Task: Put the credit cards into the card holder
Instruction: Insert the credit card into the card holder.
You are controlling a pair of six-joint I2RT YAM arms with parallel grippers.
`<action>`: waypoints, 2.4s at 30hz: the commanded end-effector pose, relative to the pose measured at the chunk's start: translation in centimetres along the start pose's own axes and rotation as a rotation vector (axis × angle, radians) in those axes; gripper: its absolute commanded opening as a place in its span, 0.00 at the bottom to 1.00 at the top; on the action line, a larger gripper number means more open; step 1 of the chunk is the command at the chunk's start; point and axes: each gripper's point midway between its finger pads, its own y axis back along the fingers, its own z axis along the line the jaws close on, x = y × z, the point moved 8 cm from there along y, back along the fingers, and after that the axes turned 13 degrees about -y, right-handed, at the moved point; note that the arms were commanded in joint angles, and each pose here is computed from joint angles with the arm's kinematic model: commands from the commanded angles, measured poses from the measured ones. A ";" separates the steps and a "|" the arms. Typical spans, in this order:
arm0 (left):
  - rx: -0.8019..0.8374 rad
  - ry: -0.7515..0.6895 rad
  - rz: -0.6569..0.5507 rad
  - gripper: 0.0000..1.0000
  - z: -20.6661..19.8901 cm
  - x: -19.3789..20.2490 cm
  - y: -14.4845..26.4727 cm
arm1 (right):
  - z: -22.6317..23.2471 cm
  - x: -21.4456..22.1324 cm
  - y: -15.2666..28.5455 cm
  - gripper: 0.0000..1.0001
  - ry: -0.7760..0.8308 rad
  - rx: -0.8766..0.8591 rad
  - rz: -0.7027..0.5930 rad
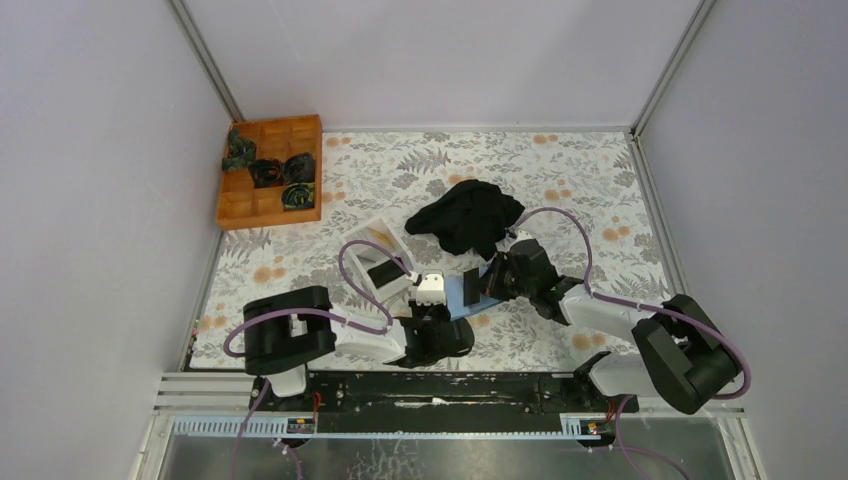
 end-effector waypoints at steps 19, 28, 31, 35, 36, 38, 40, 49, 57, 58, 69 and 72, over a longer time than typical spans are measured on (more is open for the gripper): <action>0.003 -0.066 0.093 0.08 1.7 2.5 0.9 | -2.8 1.7 -0.8 0.00 0.057 0.038 0.144; 0.007 -0.079 0.122 0.08 1.1 3.2 0.0 | -3.3 1.9 -0.2 0.00 0.094 0.033 0.198; 0.000 -0.076 0.127 0.08 1.4 3.2 -0.4 | -3.2 2.0 -0.1 0.00 0.104 0.020 0.216; -0.004 -0.069 0.142 0.08 1.9 3.3 -0.9 | -3.4 2.2 -0.1 0.00 0.114 0.013 0.242; -0.005 -0.068 0.144 0.08 2.0 3.2 -1.0 | -3.5 2.3 -0.2 0.00 0.113 0.009 0.250; -0.004 -0.072 0.152 0.08 2.2 3.2 -1.3 | -3.5 2.4 -0.2 0.00 0.112 0.001 0.261; 0.000 -0.073 0.158 0.08 2.3 3.1 -1.5 | -3.4 2.4 -0.3 0.00 0.112 -0.008 0.270; 0.001 -0.087 0.192 0.08 2.8 3.4 -2.4 | -3.4 2.5 -1.0 0.00 0.096 -0.027 0.292; 0.012 -0.093 0.224 0.07 2.7 4.2 -2.6 | -3.8 2.9 -1.1 0.00 0.050 -0.031 0.265; 0.014 -0.094 0.228 0.07 2.7 4.4 -2.7 | -4.0 2.9 -1.1 0.00 0.041 -0.029 0.260; 0.028 -0.106 0.234 0.05 1.9 4.7 -2.8 | -4.8 3.8 -1.3 0.00 -0.024 -0.033 0.268; 0.032 -0.104 0.234 0.05 1.8 4.8 -2.8 | -4.9 3.9 -1.4 0.00 -0.033 -0.034 0.268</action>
